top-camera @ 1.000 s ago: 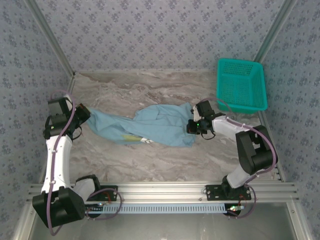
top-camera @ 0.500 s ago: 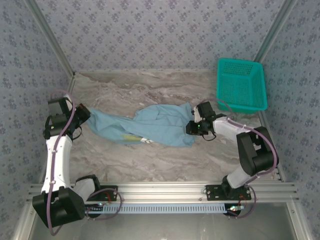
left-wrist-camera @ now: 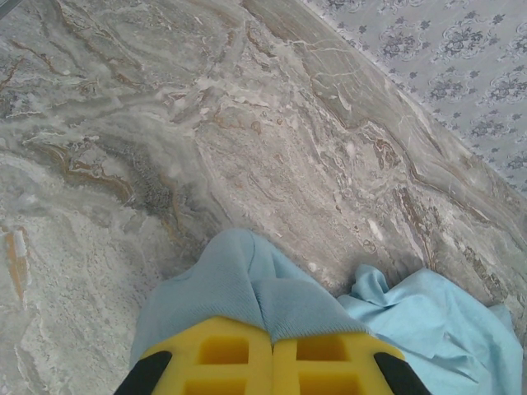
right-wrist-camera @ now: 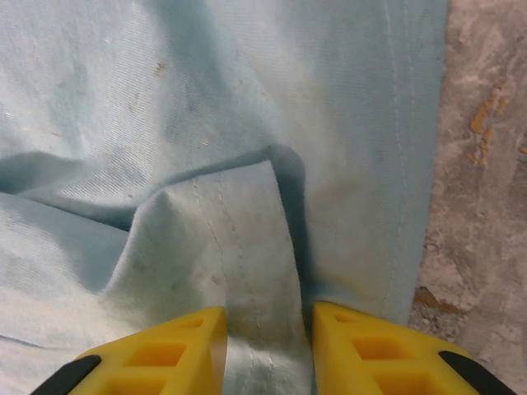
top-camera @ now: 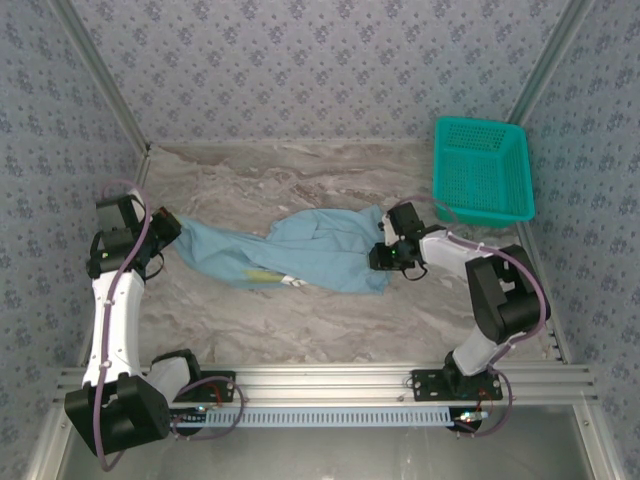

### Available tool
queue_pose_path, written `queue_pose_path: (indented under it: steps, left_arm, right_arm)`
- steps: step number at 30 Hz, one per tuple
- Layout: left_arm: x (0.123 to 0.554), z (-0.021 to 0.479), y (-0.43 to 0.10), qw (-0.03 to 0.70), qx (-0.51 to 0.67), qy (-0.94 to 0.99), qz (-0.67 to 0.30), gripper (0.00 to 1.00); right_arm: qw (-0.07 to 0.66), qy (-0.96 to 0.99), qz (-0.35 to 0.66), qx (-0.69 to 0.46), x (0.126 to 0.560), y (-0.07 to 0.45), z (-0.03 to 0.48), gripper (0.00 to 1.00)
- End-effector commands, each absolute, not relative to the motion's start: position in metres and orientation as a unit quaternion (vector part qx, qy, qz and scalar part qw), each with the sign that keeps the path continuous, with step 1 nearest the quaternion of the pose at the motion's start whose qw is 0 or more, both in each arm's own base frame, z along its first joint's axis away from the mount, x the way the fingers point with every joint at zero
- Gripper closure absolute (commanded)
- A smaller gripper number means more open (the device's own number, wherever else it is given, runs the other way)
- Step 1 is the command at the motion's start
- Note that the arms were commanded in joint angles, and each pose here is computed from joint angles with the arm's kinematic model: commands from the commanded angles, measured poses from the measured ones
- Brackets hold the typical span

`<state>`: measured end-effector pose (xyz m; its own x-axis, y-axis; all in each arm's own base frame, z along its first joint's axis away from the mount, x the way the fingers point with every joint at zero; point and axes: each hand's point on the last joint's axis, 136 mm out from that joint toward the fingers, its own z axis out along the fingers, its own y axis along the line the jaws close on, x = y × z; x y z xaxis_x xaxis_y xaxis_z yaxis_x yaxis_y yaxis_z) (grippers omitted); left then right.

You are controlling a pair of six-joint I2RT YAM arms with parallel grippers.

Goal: Fold the inside-out t-shirt

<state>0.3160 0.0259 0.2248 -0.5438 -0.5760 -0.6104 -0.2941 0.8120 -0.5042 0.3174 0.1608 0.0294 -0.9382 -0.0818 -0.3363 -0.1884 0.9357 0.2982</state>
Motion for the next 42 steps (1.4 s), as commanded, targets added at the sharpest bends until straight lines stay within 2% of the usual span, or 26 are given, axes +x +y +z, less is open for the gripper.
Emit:
queue_pose_path:
  steps: [1,10,15,19,22,28,33,37,42]
  left_arm:
    - [0.318,0.232,0.025,0.422,-0.242,0.855,-0.18,1.0]
    - [0.318,0.232,0.025,0.421,-0.242,0.855,-0.181,1.0]
    - [0.318,0.233,0.024,0.422,-0.242,0.855,-0.181,1.0]
    - [0.318,0.234,0.025,0.423,-0.244,0.853,-0.182,1.0]
    - [0.318,0.237,0.024,0.426,-0.249,0.849,-0.187,1.0]
    - [0.315,0.275,0.015,0.459,-0.247,0.823,-0.224,1.0]
    - [0.304,0.344,0.005,0.519,-0.222,0.784,-0.257,1.0]
    - [0.286,0.403,-0.001,0.571,-0.198,0.75,-0.267,1.0]
    - [0.234,0.492,-0.006,0.651,-0.164,0.701,-0.24,1.0]
  right_arm:
    - [0.158,0.973,0.147,-0.086,0.319,0.162,0.028,0.66]
    - [0.162,0.972,0.139,-0.094,0.32,0.165,0.032,0.82]
    - [0.177,0.969,0.14,-0.1,0.317,0.164,0.052,0.99]
    - [0.218,0.96,0.145,-0.101,0.317,0.158,0.088,1.0]
    - [0.266,0.946,0.157,-0.1,0.319,0.154,0.129,1.0]
    - [0.422,0.871,0.232,-0.096,0.324,0.152,0.256,1.0]
    - [0.564,0.781,0.255,-0.084,0.317,0.137,0.366,1.0]
    - [0.633,0.73,0.246,-0.074,0.304,0.123,0.437,1.0]
    - [0.7,0.682,0.202,-0.063,0.255,0.092,0.519,1.0]
